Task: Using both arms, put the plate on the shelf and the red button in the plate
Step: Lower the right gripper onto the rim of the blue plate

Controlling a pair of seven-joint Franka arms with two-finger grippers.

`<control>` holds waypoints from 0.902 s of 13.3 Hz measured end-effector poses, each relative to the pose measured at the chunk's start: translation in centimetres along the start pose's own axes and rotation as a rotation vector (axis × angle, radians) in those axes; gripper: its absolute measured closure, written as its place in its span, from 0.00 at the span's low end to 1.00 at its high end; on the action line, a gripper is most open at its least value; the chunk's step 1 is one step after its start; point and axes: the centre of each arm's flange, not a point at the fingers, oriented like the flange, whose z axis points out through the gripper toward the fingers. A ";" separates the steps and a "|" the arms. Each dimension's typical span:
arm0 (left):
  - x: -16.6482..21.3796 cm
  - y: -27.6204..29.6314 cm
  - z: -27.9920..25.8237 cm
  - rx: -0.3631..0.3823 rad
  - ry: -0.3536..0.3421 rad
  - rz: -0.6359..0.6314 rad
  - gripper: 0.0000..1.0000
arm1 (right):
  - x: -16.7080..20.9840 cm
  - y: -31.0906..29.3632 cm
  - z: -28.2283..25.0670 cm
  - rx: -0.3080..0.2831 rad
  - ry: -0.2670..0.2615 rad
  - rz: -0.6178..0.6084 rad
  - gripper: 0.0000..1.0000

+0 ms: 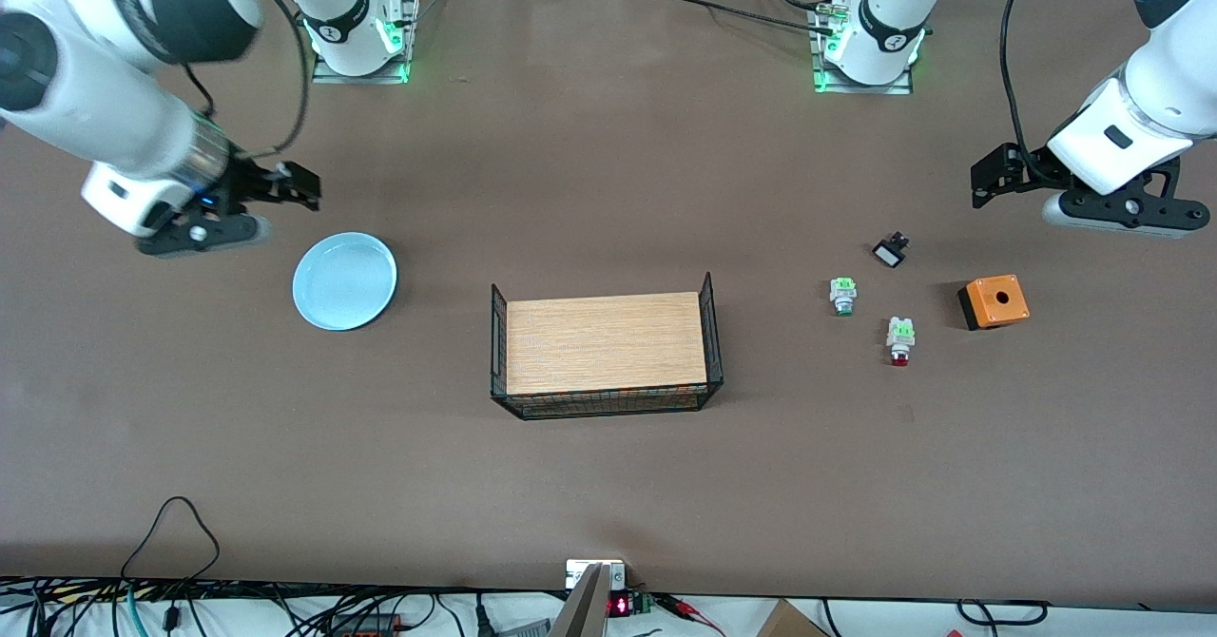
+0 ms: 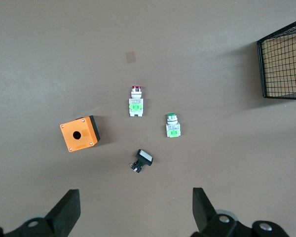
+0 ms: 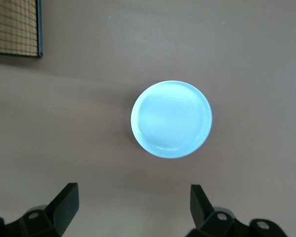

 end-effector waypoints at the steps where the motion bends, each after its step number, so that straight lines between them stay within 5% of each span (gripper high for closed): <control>1: 0.0 0.0 0.0 0.000 0.000 0.000 0.00 | 0.2 -0.6 2.3 -0.012 -0.006 -0.029 0.00; 5: 0.0 0.0 0.0 0.000 0.000 0.000 0.00 | 1.6 -2.0 10.5 -0.022 -0.039 -0.123 0.00; 12: 0.0 0.0 0.0 0.000 0.000 0.000 0.00 | 0.3 -3.3 24.2 -0.030 0.011 -0.168 0.00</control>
